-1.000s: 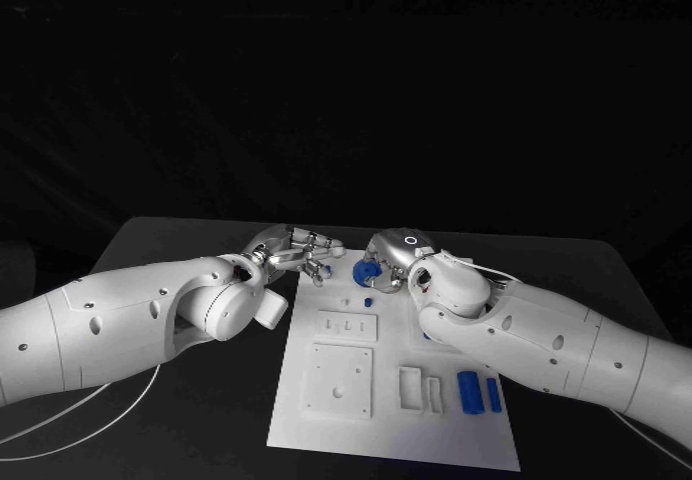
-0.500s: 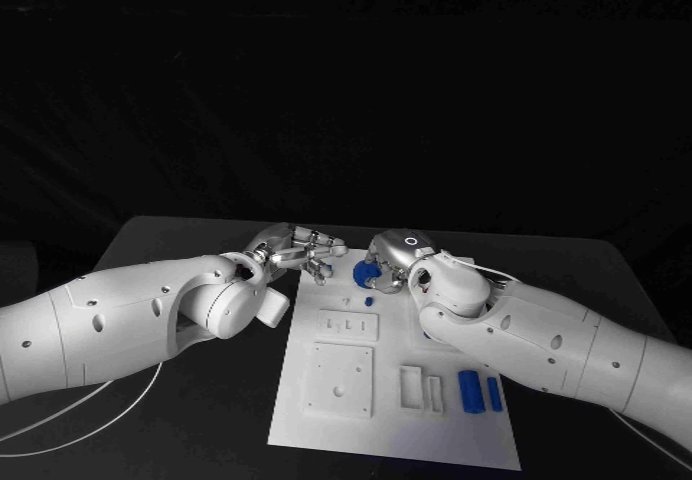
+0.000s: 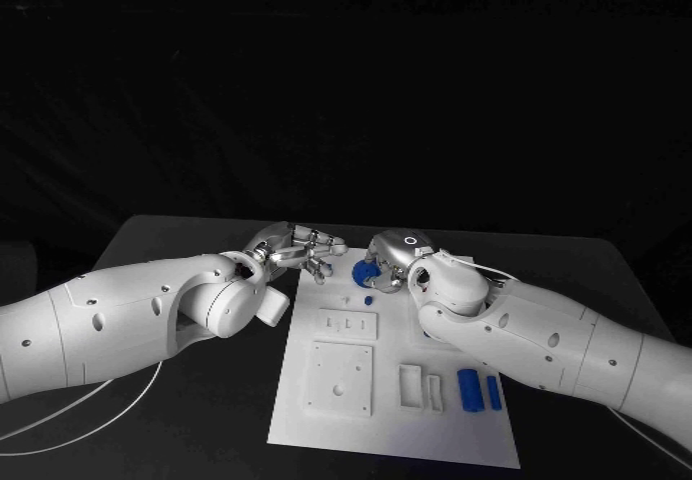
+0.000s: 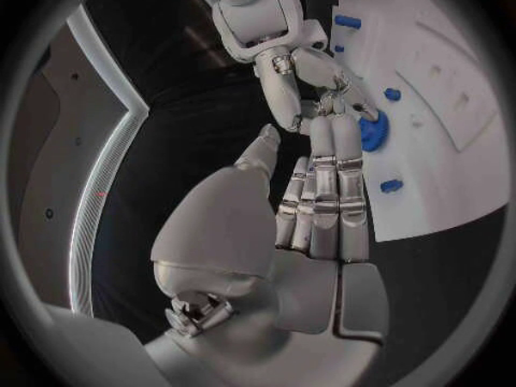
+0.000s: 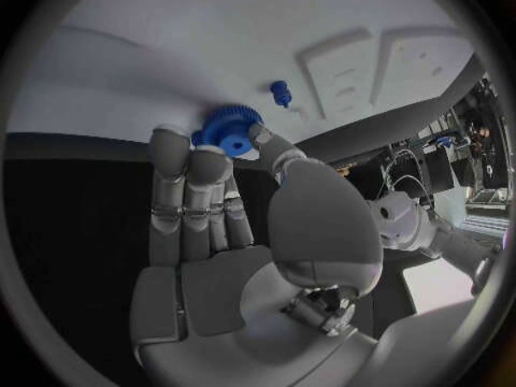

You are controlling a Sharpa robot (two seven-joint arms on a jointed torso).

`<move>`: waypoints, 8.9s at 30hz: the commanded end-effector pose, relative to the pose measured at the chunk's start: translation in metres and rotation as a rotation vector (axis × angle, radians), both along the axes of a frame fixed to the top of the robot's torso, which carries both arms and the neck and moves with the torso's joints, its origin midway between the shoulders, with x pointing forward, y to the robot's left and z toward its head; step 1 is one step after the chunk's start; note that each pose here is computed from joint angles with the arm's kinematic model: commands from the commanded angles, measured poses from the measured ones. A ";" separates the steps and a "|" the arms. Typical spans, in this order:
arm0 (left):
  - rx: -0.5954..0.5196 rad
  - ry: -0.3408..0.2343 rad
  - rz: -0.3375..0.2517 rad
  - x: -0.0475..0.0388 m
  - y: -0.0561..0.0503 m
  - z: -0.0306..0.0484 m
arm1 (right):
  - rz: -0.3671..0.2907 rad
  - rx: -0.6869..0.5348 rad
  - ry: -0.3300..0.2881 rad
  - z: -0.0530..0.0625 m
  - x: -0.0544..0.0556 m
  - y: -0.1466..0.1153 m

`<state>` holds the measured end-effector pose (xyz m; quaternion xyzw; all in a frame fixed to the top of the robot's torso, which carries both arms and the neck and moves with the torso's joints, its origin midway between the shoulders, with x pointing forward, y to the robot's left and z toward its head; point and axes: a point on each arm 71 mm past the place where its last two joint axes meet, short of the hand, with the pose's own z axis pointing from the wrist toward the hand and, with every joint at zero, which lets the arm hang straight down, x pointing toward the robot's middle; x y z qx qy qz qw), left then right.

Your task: Assemble the parts on the task board

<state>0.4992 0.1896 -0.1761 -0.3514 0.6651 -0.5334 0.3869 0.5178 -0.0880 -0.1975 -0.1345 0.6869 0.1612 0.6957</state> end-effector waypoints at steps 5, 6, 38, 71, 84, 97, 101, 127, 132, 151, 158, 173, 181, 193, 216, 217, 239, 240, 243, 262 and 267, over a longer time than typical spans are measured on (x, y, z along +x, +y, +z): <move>-0.005 -0.009 -0.010 -0.0002 -0.002 0.0012 | 0.006 -0.010 0.015 -0.004 -0.001 0.000; -0.005 -0.009 -0.010 -0.0001 -0.002 0.0012 | 0.006 -0.008 0.015 -0.004 -0.001 0.000; 0.001 -0.013 0.008 0.0010 0.000 0.0013 | -0.020 0.022 0.105 -0.011 0.000 -0.010; 0.005 -0.017 0.025 0.0023 0.005 0.0012 | -0.016 0.041 0.159 -0.017 -0.008 -0.021; 0.006 -0.017 0.028 0.0027 0.007 0.0012 | -0.049 0.070 0.107 -0.014 -0.010 -0.031; 0.011 -0.022 0.043 0.0064 0.013 0.0008 | -0.104 0.219 0.054 0.015 -0.004 -0.069; 0.012 -0.025 0.051 0.0083 0.016 0.0007 | -0.114 0.321 0.101 0.031 0.000 -0.096; 0.012 -0.037 0.063 0.0126 0.027 0.0005 | -0.036 0.454 0.206 0.003 0.007 -0.204; 0.012 -0.037 0.061 0.0131 0.027 0.0003 | -0.055 0.463 0.217 -0.007 0.010 -0.210; 0.012 -0.035 0.055 0.0140 0.024 -0.0003 | -0.080 0.483 0.270 -0.036 0.014 -0.207; 0.012 -0.034 0.054 0.0140 0.024 -0.0004 | -0.082 0.486 0.276 -0.040 0.015 -0.204; 0.013 -0.032 0.051 0.0142 0.022 -0.0006 | -0.074 0.482 0.302 -0.044 0.017 -0.197; 0.014 -0.031 0.051 0.0141 0.022 -0.0006 | -0.074 0.481 0.302 -0.045 0.017 -0.195; 0.015 -0.029 0.049 0.0137 0.022 -0.0006 | -0.093 0.484 0.287 -0.046 0.019 -0.194; 0.112 0.013 -0.024 0.0158 0.019 0.0036 | -0.074 0.473 0.217 -0.021 0.014 -0.180; 0.118 0.013 -0.027 0.0166 0.018 0.0053 | -0.067 0.471 0.217 -0.019 0.014 -0.178; 0.428 0.214 -0.038 0.0351 -0.015 0.0204 | 0.083 0.392 0.219 0.027 0.001 -0.075; 0.443 0.215 -0.037 0.0354 -0.016 0.0201 | 0.077 0.384 0.214 0.027 0.001 -0.070; 0.487 0.213 -0.037 0.0368 -0.022 0.0195 | 0.060 0.359 0.207 0.025 0.000 -0.058; 0.550 0.204 -0.035 0.0342 -0.040 0.0192 | 0.079 0.315 0.232 0.017 -0.003 -0.025; 0.559 0.208 -0.053 0.0328 -0.046 0.0186 | 0.084 0.312 0.236 0.016 -0.003 -0.021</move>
